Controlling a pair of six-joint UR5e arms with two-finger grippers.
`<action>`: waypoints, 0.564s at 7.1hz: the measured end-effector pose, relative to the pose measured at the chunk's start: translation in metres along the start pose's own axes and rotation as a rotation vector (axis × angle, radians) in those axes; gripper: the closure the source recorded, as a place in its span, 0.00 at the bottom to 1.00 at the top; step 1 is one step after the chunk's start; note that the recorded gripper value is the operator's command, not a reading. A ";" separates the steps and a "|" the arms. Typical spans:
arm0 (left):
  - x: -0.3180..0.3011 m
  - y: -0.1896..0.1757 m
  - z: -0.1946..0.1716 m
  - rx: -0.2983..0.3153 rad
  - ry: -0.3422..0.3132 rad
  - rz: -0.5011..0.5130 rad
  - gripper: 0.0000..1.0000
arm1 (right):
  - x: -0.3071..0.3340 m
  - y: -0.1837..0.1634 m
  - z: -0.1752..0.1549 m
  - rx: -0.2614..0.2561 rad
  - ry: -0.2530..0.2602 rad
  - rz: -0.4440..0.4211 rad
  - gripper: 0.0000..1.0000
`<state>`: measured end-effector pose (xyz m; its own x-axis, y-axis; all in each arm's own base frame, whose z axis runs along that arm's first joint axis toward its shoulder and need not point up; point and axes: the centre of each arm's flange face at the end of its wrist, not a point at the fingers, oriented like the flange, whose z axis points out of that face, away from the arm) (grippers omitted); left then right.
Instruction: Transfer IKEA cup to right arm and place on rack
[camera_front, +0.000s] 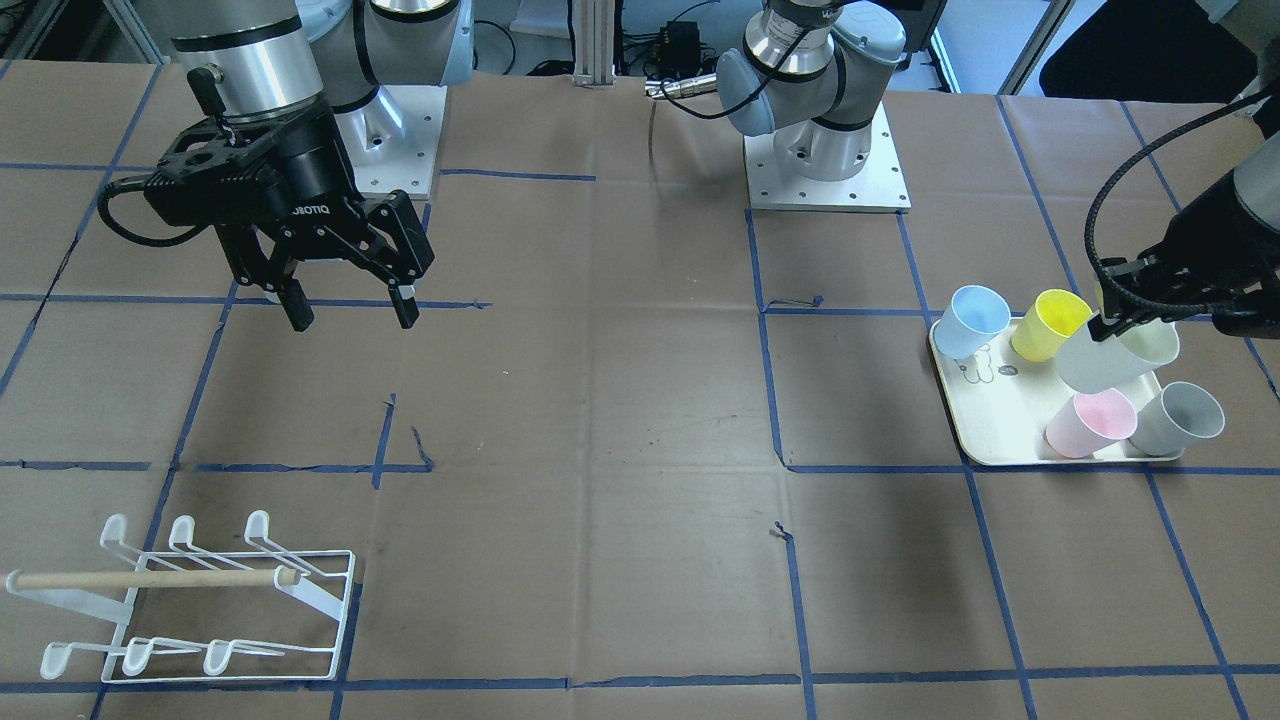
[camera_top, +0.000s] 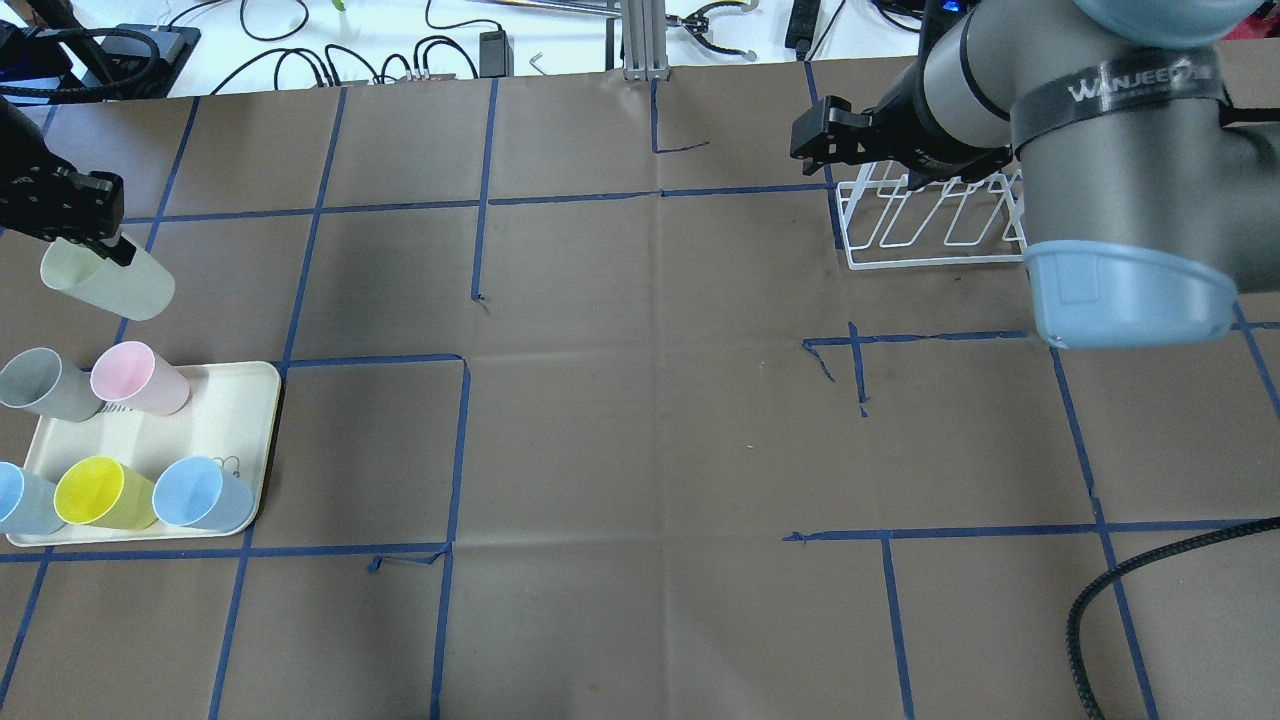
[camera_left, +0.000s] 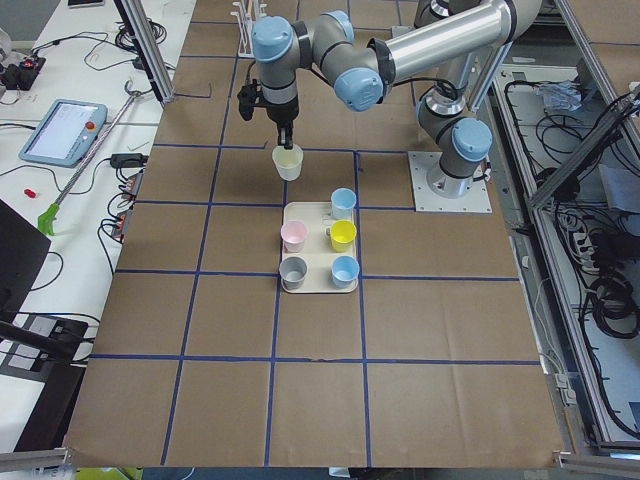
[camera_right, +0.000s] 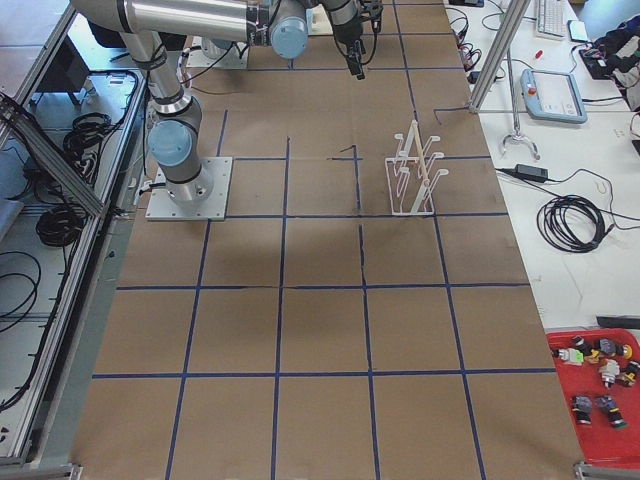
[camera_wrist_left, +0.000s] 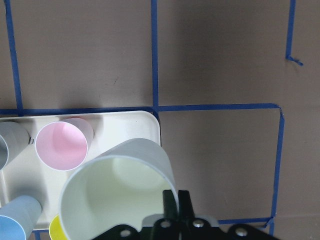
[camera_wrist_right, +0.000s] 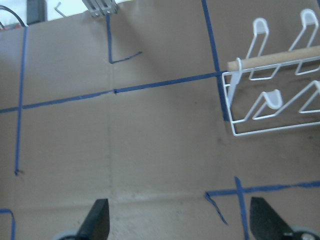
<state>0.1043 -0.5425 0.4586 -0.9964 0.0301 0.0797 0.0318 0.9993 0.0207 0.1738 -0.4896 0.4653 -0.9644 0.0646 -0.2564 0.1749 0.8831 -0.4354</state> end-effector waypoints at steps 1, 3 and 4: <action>0.010 -0.009 0.001 0.050 0.059 0.017 1.00 | -0.008 0.001 0.005 0.086 -0.113 0.033 0.00; 0.037 -0.027 0.001 0.186 0.211 0.080 1.00 | -0.013 0.011 0.006 0.210 -0.258 0.204 0.00; 0.051 -0.037 -0.006 0.297 0.295 0.142 1.00 | -0.014 0.016 0.004 0.250 -0.310 0.323 0.00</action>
<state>0.0532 -0.5781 0.4679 -0.9171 0.2025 0.3435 0.0994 0.9503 -0.2950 0.1908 -0.4781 0.4586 -0.7554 0.1417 -0.6397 0.5332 0.7004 -0.4745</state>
